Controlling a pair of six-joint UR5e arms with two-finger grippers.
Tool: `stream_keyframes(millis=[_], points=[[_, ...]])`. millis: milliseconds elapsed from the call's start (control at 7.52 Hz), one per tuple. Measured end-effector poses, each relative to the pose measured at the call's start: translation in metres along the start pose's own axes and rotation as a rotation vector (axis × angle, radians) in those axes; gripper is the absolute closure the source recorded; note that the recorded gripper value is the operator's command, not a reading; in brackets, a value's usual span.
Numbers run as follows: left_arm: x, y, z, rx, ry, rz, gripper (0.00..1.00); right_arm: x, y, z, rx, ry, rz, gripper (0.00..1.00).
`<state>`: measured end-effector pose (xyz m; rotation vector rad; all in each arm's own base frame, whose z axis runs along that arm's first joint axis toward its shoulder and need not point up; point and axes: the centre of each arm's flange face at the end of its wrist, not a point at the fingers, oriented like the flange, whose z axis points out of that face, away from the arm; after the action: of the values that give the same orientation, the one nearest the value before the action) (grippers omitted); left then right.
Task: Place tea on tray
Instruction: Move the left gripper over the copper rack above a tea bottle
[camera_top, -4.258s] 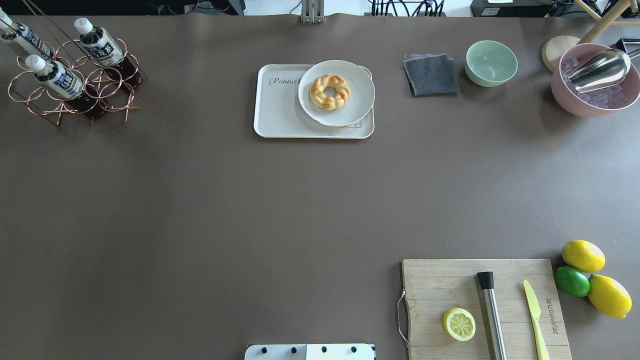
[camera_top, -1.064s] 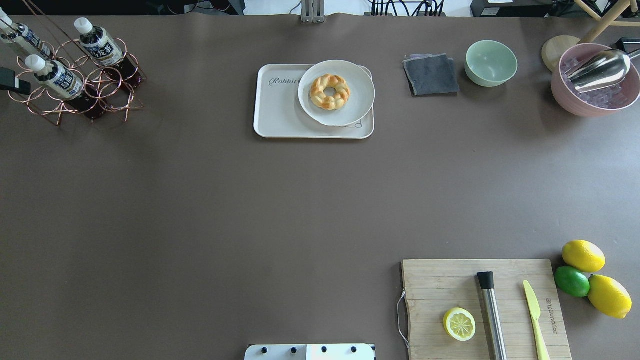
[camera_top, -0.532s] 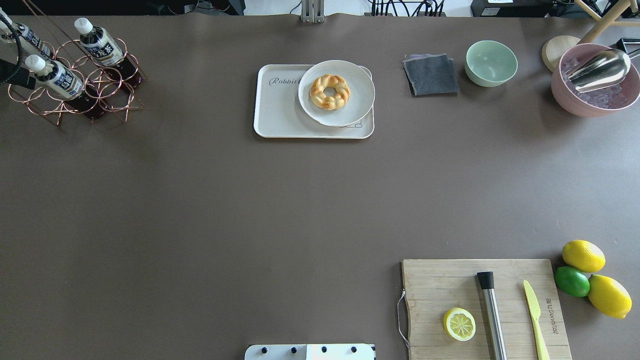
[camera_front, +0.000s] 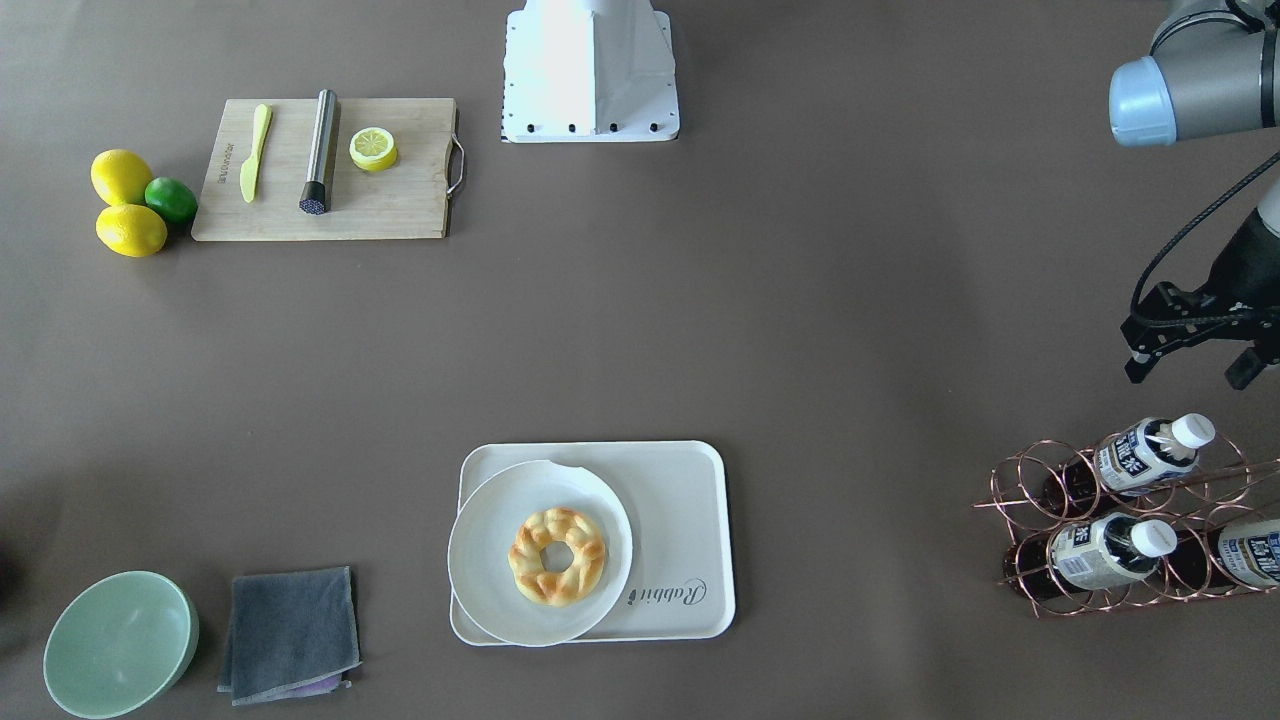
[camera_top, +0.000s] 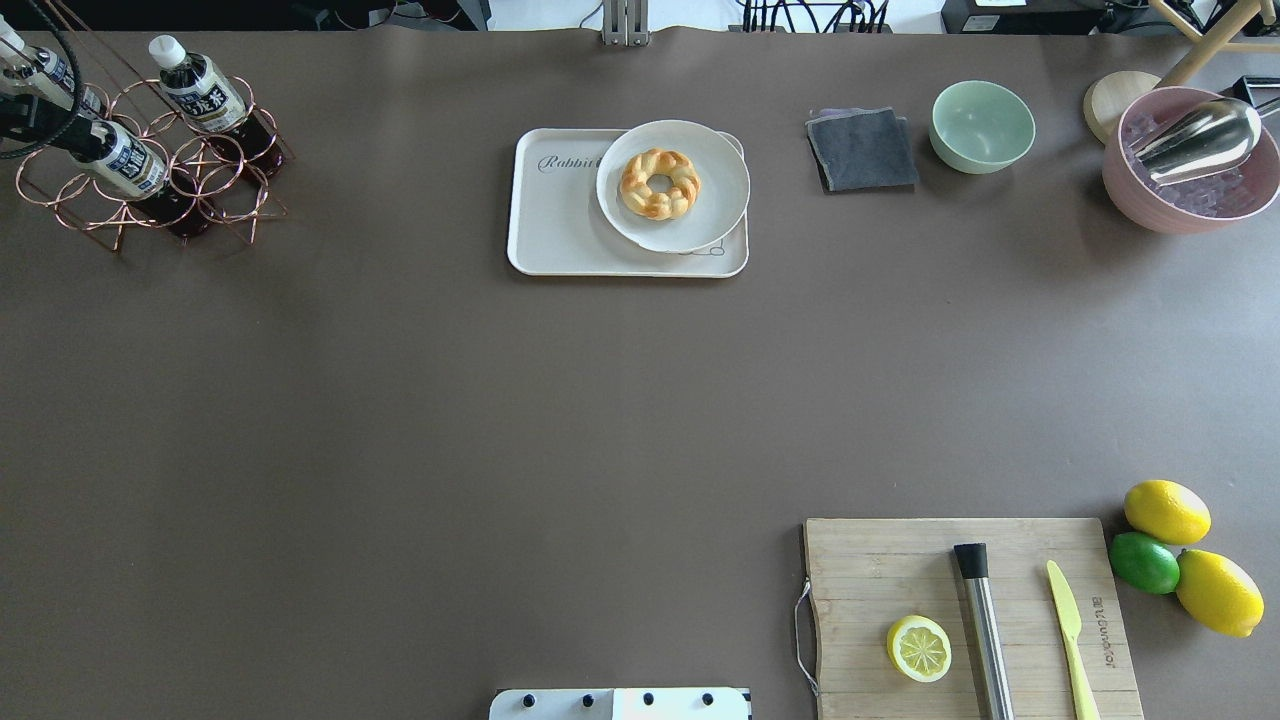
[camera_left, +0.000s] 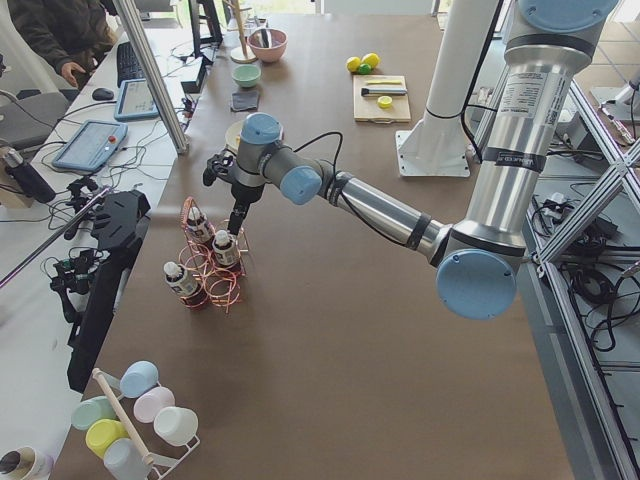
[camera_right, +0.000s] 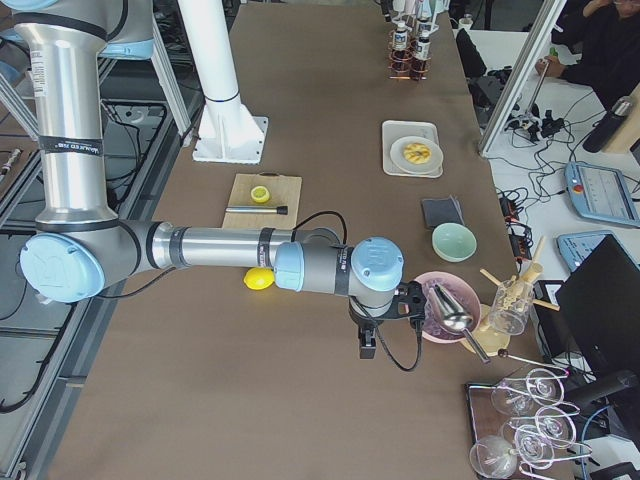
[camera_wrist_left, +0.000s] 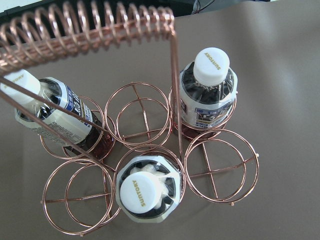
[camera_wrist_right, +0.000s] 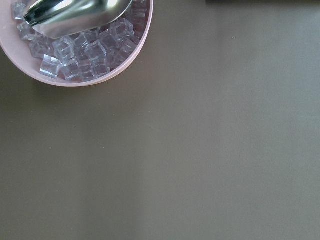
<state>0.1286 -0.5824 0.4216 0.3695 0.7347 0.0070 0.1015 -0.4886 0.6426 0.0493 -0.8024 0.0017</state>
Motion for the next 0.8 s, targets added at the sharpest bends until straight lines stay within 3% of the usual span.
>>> stream_keyframes(millis=[399,798], points=[[-0.01,-0.015,0.022,-0.035,-0.016,-0.027,0.03,0.0,0.0,0.001,-0.001,-0.001,0.001,0.0],[-0.014,-0.018,0.031,-0.058,-0.007,-0.043,0.22,-0.001,0.0,-0.001,0.001,-0.001,-0.001,0.0]])
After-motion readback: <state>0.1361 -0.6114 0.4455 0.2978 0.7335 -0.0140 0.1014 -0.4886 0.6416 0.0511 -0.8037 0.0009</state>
